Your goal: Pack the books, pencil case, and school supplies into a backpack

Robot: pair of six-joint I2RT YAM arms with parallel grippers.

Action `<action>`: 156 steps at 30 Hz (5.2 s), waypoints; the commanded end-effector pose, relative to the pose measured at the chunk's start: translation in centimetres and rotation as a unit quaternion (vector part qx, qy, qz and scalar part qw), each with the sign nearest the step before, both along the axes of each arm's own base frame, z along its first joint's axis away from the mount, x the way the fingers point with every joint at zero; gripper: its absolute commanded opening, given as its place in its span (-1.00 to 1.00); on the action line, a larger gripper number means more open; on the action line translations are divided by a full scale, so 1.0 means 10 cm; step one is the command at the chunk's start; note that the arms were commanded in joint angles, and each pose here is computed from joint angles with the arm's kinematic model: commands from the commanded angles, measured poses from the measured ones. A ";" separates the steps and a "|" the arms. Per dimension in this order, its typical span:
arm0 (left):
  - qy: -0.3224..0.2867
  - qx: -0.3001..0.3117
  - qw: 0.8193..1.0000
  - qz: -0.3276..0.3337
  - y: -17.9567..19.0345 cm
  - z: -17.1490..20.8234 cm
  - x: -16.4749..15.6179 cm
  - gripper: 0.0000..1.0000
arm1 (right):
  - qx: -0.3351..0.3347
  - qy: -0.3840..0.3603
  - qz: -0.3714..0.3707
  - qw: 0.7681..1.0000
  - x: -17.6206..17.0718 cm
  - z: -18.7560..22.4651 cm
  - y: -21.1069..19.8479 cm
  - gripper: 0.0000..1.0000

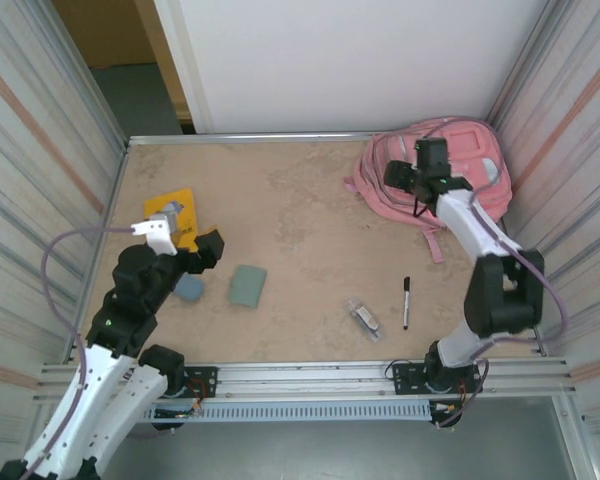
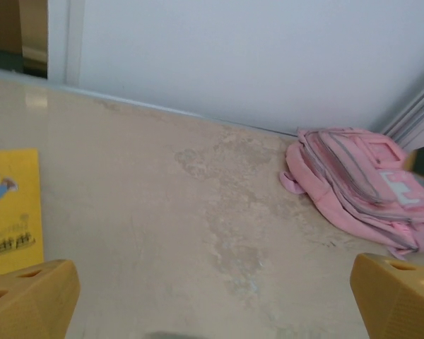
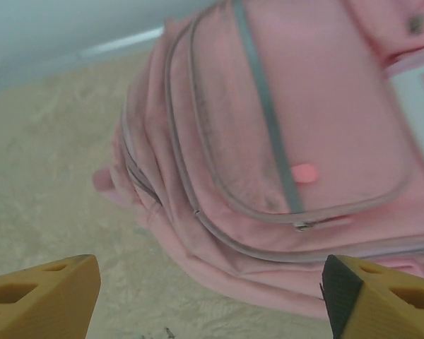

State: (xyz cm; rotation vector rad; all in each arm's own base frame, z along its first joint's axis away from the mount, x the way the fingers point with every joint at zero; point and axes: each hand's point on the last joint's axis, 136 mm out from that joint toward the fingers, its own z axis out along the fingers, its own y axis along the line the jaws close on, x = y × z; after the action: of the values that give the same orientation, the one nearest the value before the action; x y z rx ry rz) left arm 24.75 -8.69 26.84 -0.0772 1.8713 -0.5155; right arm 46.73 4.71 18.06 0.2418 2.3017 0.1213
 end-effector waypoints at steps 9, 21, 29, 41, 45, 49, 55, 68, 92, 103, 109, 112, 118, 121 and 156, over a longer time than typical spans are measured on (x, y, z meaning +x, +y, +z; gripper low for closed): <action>0.240 -0.061 0.964 -0.098 -0.36 -0.70 -0.47 0.97 | -0.164 0.111 0.044 0.979 0.68 -0.61 -0.04 0.44; 0.293 -0.083 0.946 -0.113 -0.57 -1.00 -0.62 0.97 | -0.232 0.144 0.049 0.961 0.93 -0.99 -0.04 -0.87; 0.300 -0.082 0.941 -0.137 -0.73 -0.91 -0.55 0.97 | -0.052 0.070 0.141 0.986 0.73 -0.32 0.67 -1.00; 0.276 -0.103 0.938 -0.181 -1.14 -0.74 -0.27 0.97 | 0.109 0.014 0.257 0.960 0.17 0.35 1.72 -1.00; 0.274 -0.110 0.934 -0.203 -1.27 -0.65 -0.19 0.97 | 0.196 0.018 0.278 0.940 0.05 0.55 1.95 -1.00; 0.253 -0.122 0.933 -0.224 -1.40 -0.50 -0.11 0.97 | 0.277 -0.004 0.281 0.919 -0.02 0.99 2.06 -1.00; 0.229 -0.126 0.935 -0.240 -1.59 -0.33 0.09 0.97 | 0.344 -0.057 0.271 0.897 -0.15 1.60 2.06 -1.00; 0.187 -0.117 0.945 -0.241 -1.89 -0.12 0.64 0.97 | 0.475 -0.053 0.259 0.839 -0.32 2.05 2.14 -1.00; -0.020 -0.018 0.954 -0.298 -1.71 0.45 0.82 -1.00 | 0.412 -0.012 0.276 0.869 -0.80 1.69 1.91 -0.38; -0.035 0.008 0.954 -0.297 -1.80 0.70 0.99 -1.00 | 0.276 0.043 0.242 0.929 -1.46 1.07 1.58 0.19; -0.059 0.023 0.953 -0.298 -1.83 0.91 1.00 -1.00 | 0.244 0.085 0.272 0.927 -2.17 0.68 1.71 0.23; -0.070 0.024 0.952 -0.298 -1.87 1.04 1.01 -1.00 | 0.271 0.095 0.266 0.920 -2.38 0.53 1.83 0.21; -0.086 0.003 0.943 -0.320 -2.03 1.27 0.94 -1.00 | 0.286 0.087 0.278 0.913 -2.38 0.35 1.96 0.19; -0.093 0.009 0.938 -0.335 -2.11 1.30 0.89 -1.00 | 0.282 0.078 0.286 0.913 -2.27 0.24 2.03 0.12; -0.024 0.002 0.935 -0.354 -2.20 0.69 0.84 -1.00 | 0.329 0.066 0.380 0.862 -2.09 0.88 2.30 -1.00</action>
State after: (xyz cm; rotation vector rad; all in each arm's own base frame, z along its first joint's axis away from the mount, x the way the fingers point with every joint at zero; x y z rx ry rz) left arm 33.63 -30.23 32.95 0.6218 1.8818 -0.9410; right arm 25.96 25.99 22.83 -0.2376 2.3899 1.2137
